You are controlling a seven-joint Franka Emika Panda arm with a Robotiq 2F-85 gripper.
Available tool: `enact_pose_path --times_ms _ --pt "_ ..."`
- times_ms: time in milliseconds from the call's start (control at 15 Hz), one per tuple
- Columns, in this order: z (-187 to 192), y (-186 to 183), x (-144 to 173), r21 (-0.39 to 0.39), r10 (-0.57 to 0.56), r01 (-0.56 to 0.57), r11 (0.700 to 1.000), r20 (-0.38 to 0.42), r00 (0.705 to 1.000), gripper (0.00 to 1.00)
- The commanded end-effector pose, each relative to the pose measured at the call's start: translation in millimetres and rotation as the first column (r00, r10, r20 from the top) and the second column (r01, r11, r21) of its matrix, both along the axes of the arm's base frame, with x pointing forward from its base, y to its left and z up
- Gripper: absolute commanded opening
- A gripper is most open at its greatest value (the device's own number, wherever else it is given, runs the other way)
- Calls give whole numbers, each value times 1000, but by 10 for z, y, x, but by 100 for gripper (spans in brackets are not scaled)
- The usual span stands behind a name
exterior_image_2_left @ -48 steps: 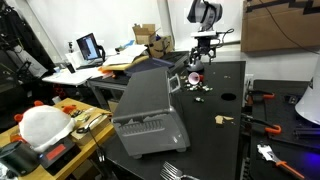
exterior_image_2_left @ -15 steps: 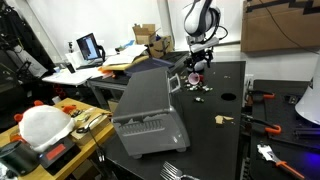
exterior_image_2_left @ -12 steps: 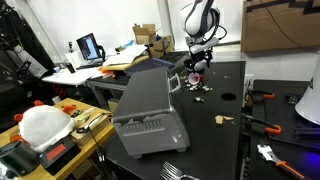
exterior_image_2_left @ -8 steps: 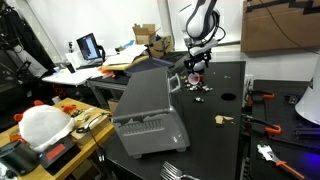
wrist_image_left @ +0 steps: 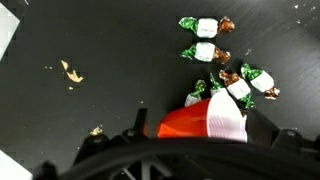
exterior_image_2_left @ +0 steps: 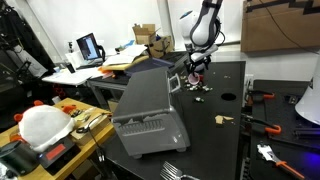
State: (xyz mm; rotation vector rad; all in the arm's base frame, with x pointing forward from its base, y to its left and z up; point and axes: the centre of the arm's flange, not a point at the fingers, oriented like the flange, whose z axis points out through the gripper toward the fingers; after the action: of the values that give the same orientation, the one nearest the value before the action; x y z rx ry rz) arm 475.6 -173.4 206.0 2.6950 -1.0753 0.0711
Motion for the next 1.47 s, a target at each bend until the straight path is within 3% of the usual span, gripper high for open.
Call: enact_pose_path --times_ms 0,467,600,1200,1400 --pt "-62 12 17 -45 -6 8 999 32 999 100" --pt "-98 -1 25 -127 44 -39 991 37 998 100" --pt "-129 13 -27 -145 55 -50 988 33 998 74" --pt "-188 31 -120 -174 90 -88 981 7 996 5" --pt "-145 4 -109 -159 71 -70 985 5 997 0"
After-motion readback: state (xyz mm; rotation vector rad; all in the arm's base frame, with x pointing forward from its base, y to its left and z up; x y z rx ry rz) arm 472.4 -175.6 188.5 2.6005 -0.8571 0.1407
